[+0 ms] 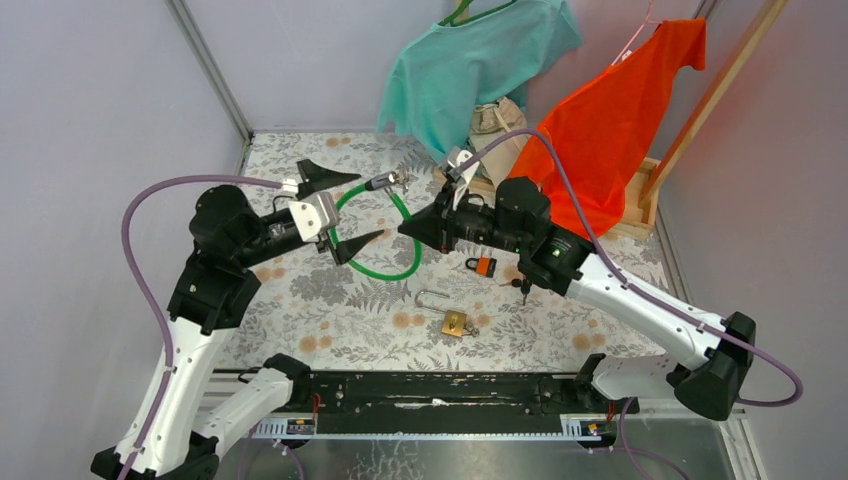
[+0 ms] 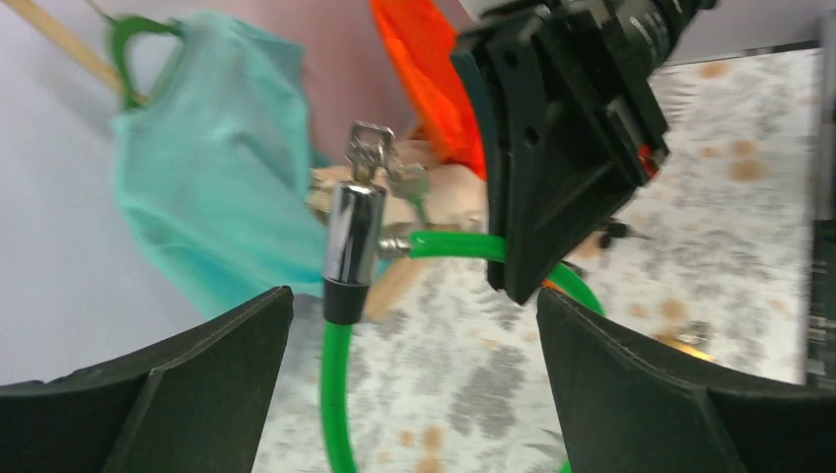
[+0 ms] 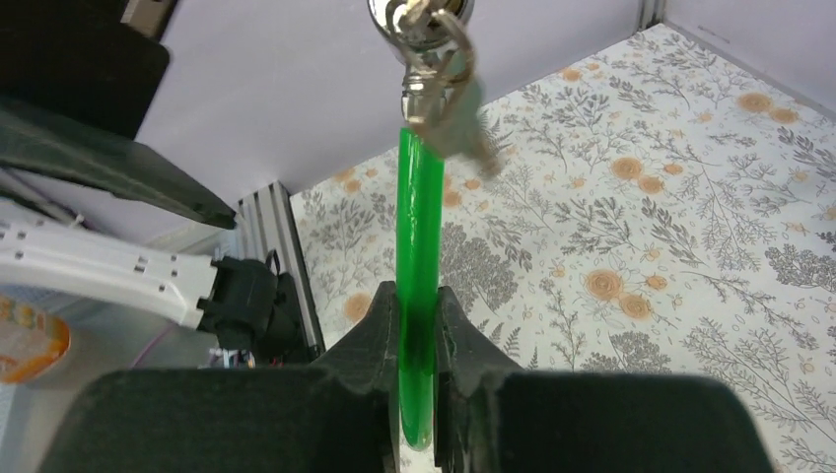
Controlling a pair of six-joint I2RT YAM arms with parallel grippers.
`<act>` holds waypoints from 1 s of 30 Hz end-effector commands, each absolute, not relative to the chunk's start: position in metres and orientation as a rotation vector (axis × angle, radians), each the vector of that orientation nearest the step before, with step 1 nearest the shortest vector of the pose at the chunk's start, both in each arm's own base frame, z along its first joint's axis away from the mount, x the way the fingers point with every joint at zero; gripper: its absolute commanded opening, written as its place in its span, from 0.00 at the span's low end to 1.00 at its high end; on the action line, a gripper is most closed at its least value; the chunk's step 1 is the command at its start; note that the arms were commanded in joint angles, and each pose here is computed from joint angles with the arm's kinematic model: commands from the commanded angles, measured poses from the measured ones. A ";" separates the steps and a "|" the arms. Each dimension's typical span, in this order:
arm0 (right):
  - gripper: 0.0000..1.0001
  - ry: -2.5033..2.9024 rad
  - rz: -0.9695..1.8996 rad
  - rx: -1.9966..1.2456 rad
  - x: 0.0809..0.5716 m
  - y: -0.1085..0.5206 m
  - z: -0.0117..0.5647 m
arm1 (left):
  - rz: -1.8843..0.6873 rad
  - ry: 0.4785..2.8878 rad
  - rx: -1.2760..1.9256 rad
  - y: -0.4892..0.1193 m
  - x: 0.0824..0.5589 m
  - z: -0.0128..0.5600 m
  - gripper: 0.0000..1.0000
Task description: Unlock with the key
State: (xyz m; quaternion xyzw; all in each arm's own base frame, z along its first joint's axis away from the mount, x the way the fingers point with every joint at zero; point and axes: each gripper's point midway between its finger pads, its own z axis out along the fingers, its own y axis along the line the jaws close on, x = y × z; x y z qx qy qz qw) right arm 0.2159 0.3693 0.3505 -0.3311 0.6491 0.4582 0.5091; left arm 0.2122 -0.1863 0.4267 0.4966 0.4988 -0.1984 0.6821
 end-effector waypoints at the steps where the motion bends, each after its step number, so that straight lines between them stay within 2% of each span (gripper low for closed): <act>1: 0.00 1.339 1.125 -0.881 0.189 0.353 0.400 | -0.709 1.280 1.147 -0.201 0.189 0.398 1.00; 7: 0.00 1.303 1.130 -1.000 0.169 0.346 0.402 | -0.764 1.301 1.230 -0.208 0.188 0.399 0.97; 12: 0.00 1.307 1.125 -1.047 0.165 0.346 0.400 | -0.798 1.290 1.279 -0.212 0.187 0.403 0.82; 18: 0.00 1.322 1.121 -1.059 0.165 0.345 0.394 | -0.857 1.303 1.330 -0.215 0.179 0.395 0.57; 23: 0.00 1.328 1.121 -1.060 0.164 0.345 0.392 | -0.829 1.323 1.363 -0.212 0.180 0.383 0.46; 25: 0.00 1.329 1.122 -1.063 0.164 0.345 0.392 | -0.810 1.321 1.382 -0.210 0.180 0.380 0.36; 28: 0.00 1.335 1.137 -1.075 0.161 0.346 0.390 | -0.774 1.316 1.395 -0.208 0.184 0.377 0.07; 29: 0.03 1.336 1.143 -1.074 0.161 0.346 0.390 | -0.766 1.316 1.392 -0.208 0.185 0.377 0.01; 30: 0.10 1.337 1.150 -1.070 0.160 0.346 0.391 | -0.763 1.316 1.388 -0.208 0.186 0.377 0.00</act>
